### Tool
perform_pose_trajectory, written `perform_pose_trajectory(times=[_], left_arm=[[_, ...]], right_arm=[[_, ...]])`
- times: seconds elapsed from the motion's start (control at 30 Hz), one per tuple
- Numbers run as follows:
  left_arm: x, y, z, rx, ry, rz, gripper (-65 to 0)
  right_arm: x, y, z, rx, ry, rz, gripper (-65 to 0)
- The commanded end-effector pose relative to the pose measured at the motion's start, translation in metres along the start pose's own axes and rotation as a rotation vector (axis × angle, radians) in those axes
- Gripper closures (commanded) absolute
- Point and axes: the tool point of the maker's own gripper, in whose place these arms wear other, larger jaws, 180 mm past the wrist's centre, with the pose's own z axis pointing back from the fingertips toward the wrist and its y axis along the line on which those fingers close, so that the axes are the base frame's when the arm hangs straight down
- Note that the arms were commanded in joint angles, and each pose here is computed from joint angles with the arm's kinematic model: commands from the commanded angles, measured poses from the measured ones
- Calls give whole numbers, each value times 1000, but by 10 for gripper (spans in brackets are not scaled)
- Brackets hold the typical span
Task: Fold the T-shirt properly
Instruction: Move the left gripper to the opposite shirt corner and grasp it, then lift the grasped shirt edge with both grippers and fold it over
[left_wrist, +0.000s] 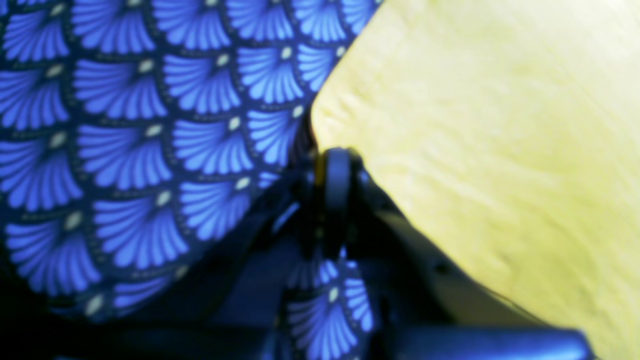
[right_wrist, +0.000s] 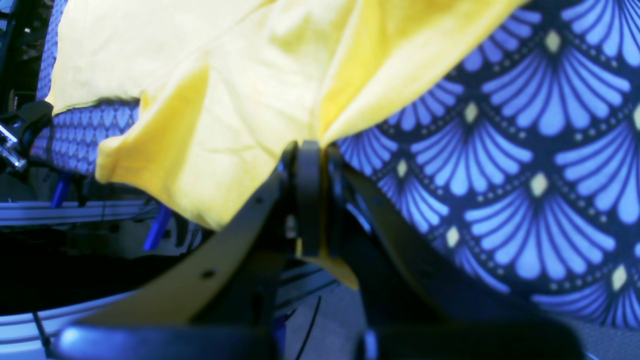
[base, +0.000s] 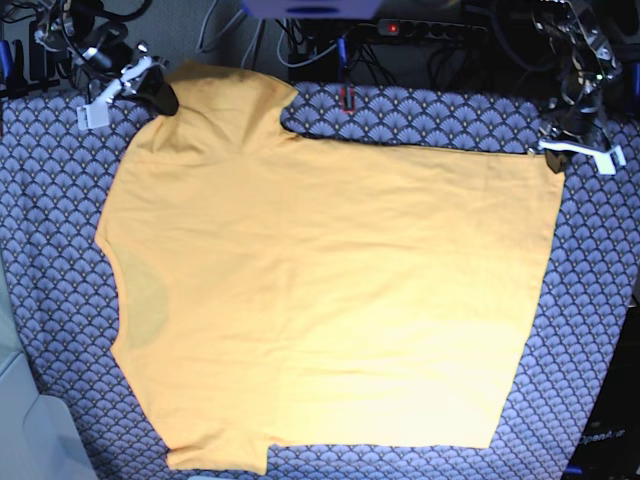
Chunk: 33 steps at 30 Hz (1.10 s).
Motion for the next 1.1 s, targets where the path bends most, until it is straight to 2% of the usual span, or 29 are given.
perform_pose_trajectory(times=[0.0, 0.3, 0.47, 0.63, 0.9, 1.07], left_arm=[[-44, -3, 3, -3, 181, -19, 0], [-41, 1, 5, 5, 176, -23, 0], [-18, 14, 22, 38, 114, -55, 0], [-3, 20, 38, 64, 116, -80, 0], [5, 35, 54, 64, 121, -117, 0], [9, 40, 56, 75, 118, -118, 0]], right_arm=[[-26, -17, 7, -79, 135, 23, 0], [-6, -22, 13, -87, 113, 80, 0], [21, -7, 17, -68, 74, 178, 0], [41, 8, 19, -47, 40, 252, 0], [52, 36, 32, -17, 14, 340, 0], [57, 41, 36, -15, -1, 354, 0]])
